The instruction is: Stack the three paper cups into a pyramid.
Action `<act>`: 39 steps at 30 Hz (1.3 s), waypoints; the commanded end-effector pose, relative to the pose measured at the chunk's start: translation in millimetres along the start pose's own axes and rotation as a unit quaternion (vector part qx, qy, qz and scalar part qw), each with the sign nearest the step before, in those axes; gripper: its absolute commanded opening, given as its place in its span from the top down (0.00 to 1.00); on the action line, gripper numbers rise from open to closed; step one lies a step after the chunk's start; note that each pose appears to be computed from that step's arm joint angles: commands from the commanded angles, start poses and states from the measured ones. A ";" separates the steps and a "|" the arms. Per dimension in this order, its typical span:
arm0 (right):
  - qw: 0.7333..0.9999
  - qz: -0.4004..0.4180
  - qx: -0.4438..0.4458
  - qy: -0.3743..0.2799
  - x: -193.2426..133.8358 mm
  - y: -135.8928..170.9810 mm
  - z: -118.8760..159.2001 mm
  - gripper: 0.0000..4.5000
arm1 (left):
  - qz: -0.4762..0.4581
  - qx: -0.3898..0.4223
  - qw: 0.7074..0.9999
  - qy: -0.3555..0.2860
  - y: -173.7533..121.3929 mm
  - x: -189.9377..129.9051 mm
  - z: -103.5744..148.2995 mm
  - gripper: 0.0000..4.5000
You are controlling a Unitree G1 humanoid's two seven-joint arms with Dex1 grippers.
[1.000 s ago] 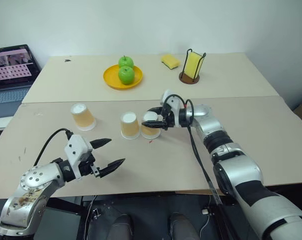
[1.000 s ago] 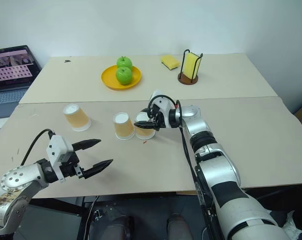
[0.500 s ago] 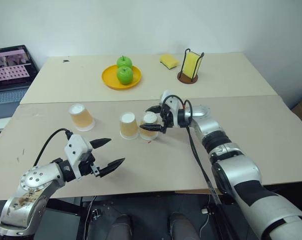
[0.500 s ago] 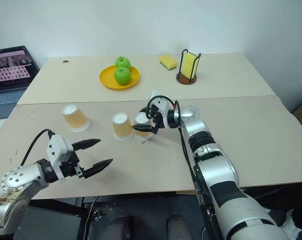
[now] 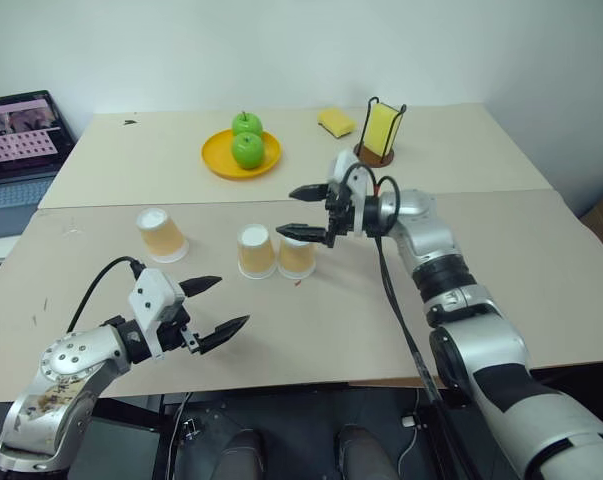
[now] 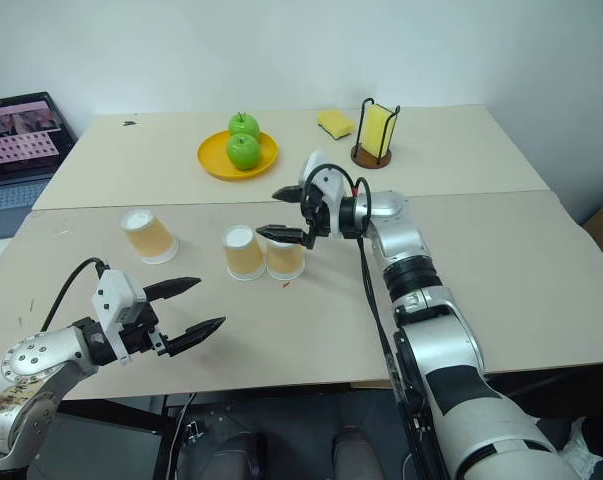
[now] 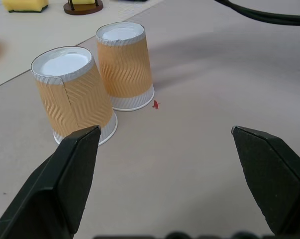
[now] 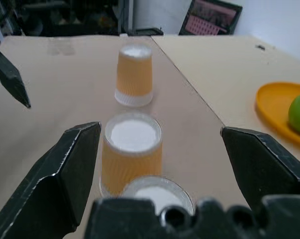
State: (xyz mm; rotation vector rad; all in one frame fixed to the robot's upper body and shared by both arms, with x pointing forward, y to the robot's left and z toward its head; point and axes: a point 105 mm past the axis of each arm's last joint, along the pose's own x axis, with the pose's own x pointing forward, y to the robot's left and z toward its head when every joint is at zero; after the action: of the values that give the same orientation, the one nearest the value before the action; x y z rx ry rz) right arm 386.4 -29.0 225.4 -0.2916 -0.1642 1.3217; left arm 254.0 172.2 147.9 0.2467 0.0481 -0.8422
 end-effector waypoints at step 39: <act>0.966 -0.254 0.021 0.034 -122.1 -14.0 5.0 0.00 | 0.419 -0.060 0.902 -0.084 165.8 11.9 -7.2 0.00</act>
State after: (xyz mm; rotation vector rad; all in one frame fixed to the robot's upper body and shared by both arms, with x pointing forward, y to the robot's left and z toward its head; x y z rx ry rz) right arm 374.2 -146.4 224.5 -0.2395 -0.0782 0.8108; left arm 384.0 266.4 152.2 0.0626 -0.0966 0.0038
